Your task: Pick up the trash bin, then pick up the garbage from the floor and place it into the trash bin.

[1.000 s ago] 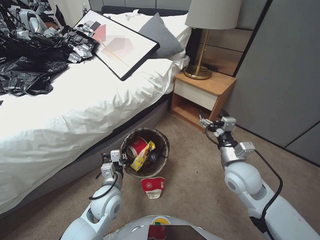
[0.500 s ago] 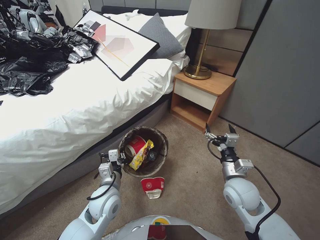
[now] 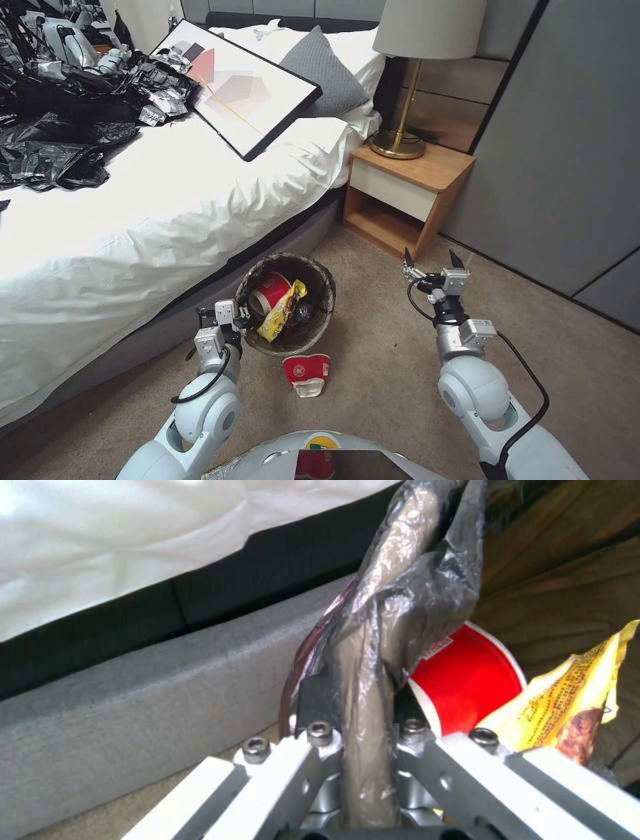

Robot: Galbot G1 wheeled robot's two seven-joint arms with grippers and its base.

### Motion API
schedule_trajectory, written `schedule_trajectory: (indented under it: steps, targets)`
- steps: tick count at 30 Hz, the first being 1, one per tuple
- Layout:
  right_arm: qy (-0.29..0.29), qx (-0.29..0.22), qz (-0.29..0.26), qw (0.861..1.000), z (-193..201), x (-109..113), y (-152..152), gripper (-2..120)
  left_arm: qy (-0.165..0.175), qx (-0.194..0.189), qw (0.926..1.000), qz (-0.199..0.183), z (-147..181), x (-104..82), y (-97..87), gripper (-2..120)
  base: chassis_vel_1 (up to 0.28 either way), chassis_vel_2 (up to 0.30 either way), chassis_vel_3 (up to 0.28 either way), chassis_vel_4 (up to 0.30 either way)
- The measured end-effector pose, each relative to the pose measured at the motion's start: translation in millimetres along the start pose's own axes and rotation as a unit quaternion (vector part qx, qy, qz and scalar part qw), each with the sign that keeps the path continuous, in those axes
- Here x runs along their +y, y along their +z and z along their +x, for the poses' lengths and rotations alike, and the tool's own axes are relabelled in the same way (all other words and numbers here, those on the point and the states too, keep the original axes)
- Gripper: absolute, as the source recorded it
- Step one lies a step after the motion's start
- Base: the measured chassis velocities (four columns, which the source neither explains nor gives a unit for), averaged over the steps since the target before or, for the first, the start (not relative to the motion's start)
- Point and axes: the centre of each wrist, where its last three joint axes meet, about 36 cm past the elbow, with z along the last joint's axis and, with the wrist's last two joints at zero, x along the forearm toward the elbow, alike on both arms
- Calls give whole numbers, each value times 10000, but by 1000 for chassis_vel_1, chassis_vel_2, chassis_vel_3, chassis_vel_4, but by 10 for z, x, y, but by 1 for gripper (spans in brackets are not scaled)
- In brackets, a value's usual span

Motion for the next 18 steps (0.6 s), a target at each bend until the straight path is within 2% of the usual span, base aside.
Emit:
schedule_trajectory:
  steps: [18]
  targets:
    - [16,39,-6,10000,-66,26,45,100,-26,10,10000,18,-11,-1,10,0,7,9,6,8]
